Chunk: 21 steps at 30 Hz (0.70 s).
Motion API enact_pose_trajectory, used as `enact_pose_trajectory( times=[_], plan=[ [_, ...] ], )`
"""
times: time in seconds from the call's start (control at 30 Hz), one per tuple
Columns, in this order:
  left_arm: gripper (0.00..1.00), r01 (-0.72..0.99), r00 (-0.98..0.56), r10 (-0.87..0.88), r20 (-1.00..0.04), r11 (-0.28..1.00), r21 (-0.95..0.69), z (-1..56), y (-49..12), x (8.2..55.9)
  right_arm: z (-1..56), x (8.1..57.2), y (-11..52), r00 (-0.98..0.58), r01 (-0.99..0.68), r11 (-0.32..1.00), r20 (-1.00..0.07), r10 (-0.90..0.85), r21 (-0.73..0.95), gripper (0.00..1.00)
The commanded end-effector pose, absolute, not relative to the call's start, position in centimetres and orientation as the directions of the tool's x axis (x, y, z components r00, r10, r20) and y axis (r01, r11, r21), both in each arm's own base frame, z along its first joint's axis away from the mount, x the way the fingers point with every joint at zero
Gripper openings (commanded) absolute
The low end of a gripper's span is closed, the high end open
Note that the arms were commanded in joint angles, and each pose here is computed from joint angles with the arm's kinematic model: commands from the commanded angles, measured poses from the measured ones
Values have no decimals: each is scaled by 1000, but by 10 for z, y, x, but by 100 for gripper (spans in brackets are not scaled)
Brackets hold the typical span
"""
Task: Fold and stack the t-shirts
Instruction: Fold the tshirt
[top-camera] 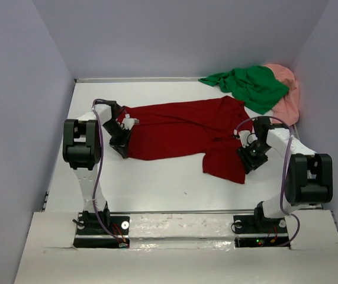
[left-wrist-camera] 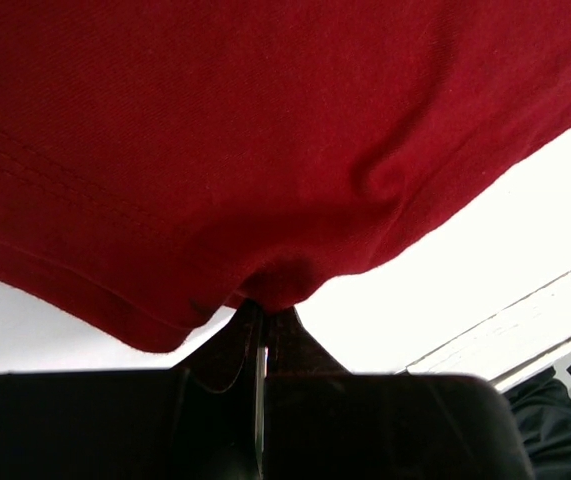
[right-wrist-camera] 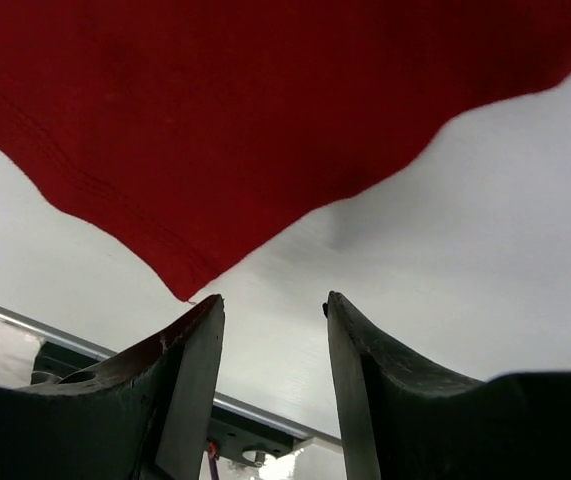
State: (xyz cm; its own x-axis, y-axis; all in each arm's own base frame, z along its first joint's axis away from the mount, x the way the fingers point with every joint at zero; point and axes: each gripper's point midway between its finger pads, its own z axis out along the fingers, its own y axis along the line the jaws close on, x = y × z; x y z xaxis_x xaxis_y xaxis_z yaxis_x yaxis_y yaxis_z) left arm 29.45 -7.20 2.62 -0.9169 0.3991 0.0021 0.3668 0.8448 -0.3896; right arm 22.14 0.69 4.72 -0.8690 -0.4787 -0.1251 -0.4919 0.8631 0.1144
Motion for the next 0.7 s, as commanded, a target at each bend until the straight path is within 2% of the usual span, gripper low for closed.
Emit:
enact_pose_trajectory(
  times=[0.0, 0.13, 0.3, 0.53, 0.67],
  plan=[
    [0, 399, -901, 434, -10, 820, -410, 39, -76, 294, 45, 224, 19, -793, -606, 777, -207, -573, 170, 52],
    [0, 399, -901, 433, -9, 822, -407, 39, -76, 295, 31, 221, 19, -766, -642, 746, -201, -611, 179, 51],
    [0, 396, -902, 431, -4, 825, -402, 38, -76, 298, 32, 228, 34, -760, -647, 728, -267, -593, 226, 51],
    [0, 402, -900, 436, -8, 824, -400, 41, -79, 303, 26, 217, 42, -787, -616, 719, -221, -576, 321, 52],
    [0, 400, -900, 436, 0, 824, -401, 39, -80, 303, 19, 210, 37, -796, -602, 736, -167, -581, 310, 52]
  ],
)
